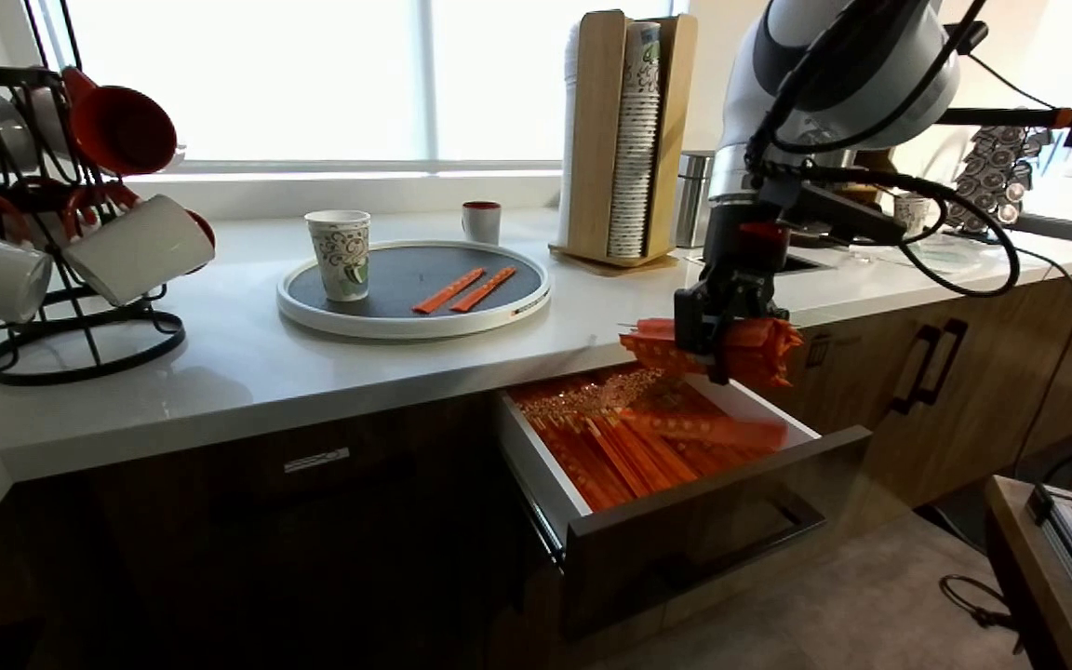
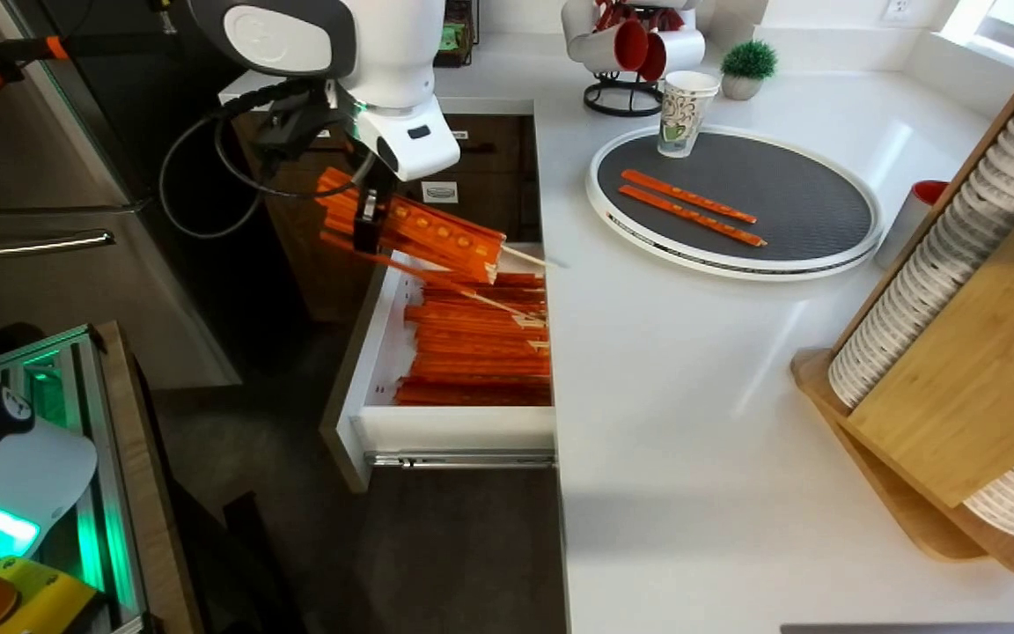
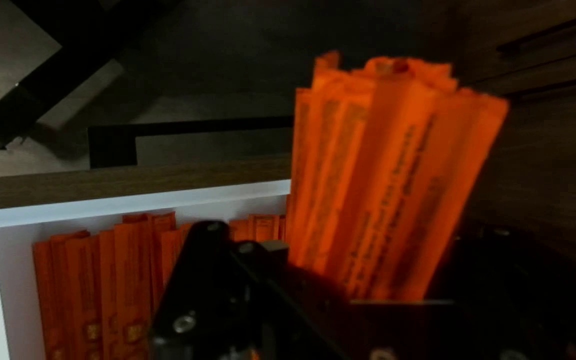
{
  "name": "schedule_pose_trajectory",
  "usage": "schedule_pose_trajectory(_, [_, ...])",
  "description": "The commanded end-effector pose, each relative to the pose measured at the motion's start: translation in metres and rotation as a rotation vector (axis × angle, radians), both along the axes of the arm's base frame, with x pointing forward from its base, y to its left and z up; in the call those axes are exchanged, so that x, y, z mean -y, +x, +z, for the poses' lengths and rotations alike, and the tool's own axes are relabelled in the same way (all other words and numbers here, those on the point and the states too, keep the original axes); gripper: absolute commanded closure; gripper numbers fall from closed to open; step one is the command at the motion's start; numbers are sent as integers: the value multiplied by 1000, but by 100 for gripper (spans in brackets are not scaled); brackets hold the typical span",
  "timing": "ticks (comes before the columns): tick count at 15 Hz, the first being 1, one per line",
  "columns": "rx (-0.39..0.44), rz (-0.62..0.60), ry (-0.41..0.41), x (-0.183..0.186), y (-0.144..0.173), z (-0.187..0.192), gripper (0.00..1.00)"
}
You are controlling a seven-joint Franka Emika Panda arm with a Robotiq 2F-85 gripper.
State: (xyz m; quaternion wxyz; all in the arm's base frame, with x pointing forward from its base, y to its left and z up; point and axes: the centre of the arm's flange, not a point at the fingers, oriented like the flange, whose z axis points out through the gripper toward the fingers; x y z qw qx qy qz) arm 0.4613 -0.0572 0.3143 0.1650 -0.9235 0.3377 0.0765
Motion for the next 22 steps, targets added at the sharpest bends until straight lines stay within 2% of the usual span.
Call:
schedule_pose_trajectory(1, [32, -7, -54, -12, -14, -6, 100])
schedule_pose_trajectory(7, [92, -25, -100, -5, -13, -18, 100])
schedule_pose_trajectory(14, [208, -7, -192, -19, -11, 10, 100])
schedule_pose_trajectory(18, [355, 27, -305, -27, 7, 35, 100])
schedule_pose_trajectory(22, [582, 77, -435, -26, 32, 56, 100])
